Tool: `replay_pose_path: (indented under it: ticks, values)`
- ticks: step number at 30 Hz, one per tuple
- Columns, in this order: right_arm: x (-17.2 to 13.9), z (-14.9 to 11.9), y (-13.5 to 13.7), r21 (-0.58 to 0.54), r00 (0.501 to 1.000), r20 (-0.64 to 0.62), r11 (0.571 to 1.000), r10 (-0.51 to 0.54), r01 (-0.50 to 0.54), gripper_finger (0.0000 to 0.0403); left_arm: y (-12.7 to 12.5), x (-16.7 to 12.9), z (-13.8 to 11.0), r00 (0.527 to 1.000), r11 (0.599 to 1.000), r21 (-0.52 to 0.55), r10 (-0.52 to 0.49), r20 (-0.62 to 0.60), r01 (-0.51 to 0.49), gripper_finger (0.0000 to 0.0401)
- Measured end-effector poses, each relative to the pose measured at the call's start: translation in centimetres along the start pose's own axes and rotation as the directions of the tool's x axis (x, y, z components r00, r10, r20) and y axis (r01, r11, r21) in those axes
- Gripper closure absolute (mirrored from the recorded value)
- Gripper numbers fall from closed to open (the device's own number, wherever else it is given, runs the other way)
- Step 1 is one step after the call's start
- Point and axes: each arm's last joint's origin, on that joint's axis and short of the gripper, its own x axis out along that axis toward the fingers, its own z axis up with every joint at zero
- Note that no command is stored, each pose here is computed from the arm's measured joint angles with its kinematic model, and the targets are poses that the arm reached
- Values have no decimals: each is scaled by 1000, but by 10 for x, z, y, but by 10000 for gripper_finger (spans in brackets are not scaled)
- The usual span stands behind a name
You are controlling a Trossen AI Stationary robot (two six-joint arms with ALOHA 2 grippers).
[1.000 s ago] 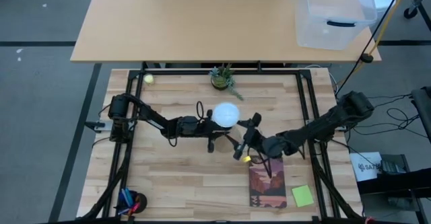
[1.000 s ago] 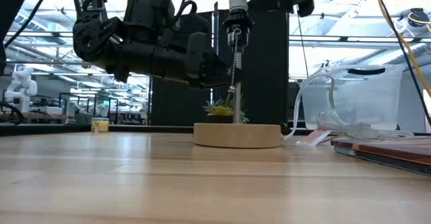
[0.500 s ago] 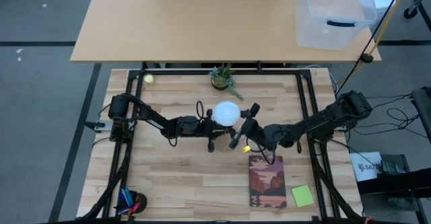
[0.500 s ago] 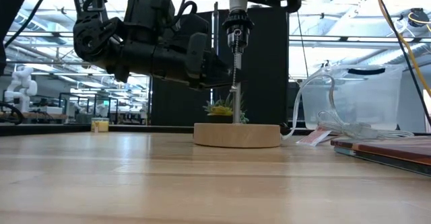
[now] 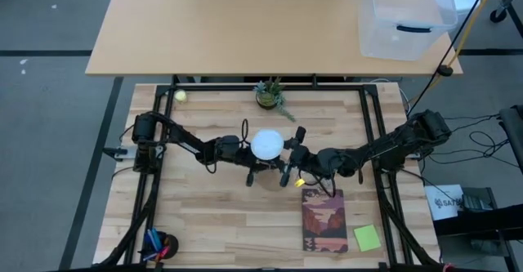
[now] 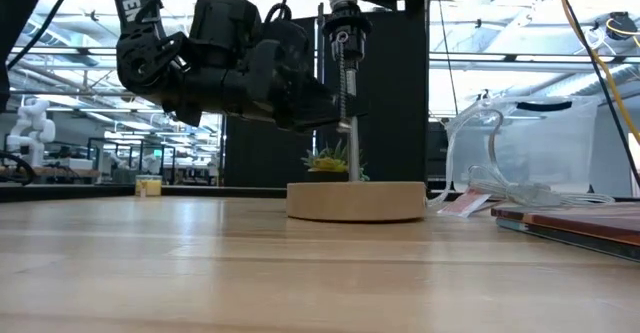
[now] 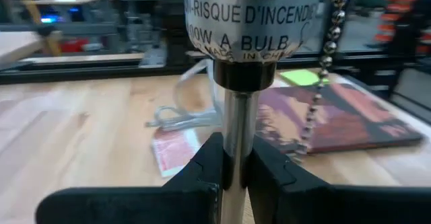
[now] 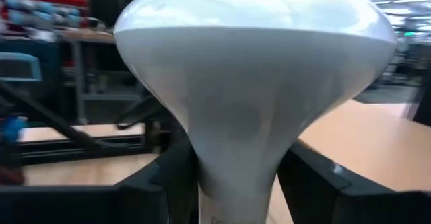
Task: Screw lightbulb
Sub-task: Remove the white lightbulb from the silver lamp
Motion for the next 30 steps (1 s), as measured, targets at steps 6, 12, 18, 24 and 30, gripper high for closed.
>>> replay_pose_path:
  ticks: [6,12,18,24,30]
  values:
    - [4,-1,-2,7,990,-2,990,138,-138,233,-1,-1,0,986,986,3,-164,6,164,362]
    - [8,-3,-5,-15,968,-14,968,251,-251,233,-1,-3,-1,959,959,-1,-283,0,283,362]
    - [13,-4,-12,-44,921,-6,920,389,-389,232,0,-5,-3,932,932,-11,-363,-14,363,362]
    - [20,-6,-24,-57,854,4,853,520,-519,232,2,-6,-4,916,916,-23,-401,-18,400,362]
    - [25,-7,-35,-64,749,27,748,663,-660,232,2,-6,-4,910,910,-29,-414,-19,414,362]
